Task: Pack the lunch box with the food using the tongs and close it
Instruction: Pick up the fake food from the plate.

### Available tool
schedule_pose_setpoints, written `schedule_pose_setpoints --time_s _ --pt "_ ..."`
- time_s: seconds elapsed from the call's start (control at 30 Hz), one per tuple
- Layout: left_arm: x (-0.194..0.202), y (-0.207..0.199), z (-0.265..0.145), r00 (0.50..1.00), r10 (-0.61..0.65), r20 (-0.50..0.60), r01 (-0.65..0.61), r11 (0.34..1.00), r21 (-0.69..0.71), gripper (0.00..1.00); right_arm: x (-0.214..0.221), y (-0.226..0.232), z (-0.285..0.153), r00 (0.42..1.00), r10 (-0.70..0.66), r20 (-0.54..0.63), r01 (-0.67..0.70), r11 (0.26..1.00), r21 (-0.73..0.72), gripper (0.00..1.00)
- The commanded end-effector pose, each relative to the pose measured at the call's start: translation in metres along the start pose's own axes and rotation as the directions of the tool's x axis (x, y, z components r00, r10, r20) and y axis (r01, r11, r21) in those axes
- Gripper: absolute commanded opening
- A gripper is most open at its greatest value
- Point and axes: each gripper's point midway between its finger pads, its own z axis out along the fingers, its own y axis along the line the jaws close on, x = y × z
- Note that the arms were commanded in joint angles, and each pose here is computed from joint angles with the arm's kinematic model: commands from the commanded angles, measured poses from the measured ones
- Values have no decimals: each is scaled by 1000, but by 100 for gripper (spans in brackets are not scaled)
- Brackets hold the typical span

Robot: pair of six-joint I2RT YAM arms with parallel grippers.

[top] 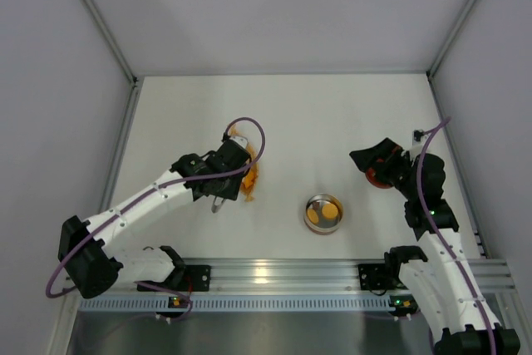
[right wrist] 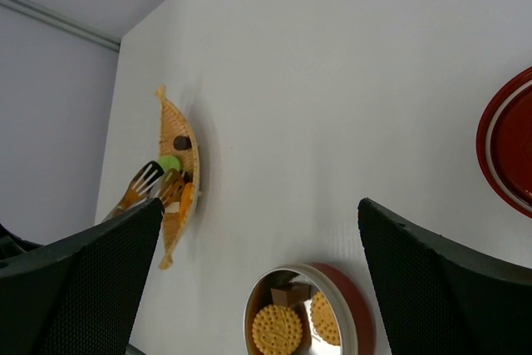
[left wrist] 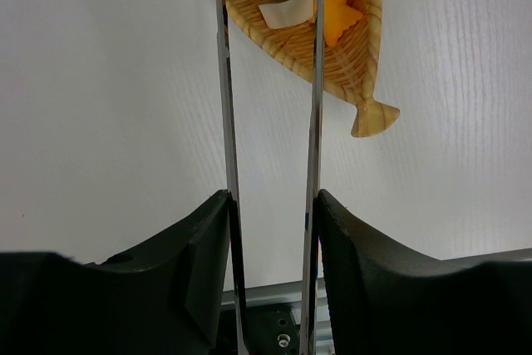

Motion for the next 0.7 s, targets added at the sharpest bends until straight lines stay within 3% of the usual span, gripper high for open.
schedule_pose_setpoints --time_s 0.0,0.67 --pt "-8 1 2 999 -8 37 8 1000 5 49 -20 13 0 997 -33 71 37 998 -49 99" --pt "-20 16 -4 996 -15 86 21 997 -72 46 -18 12 -1 997 -30 73 33 998 -47 100"
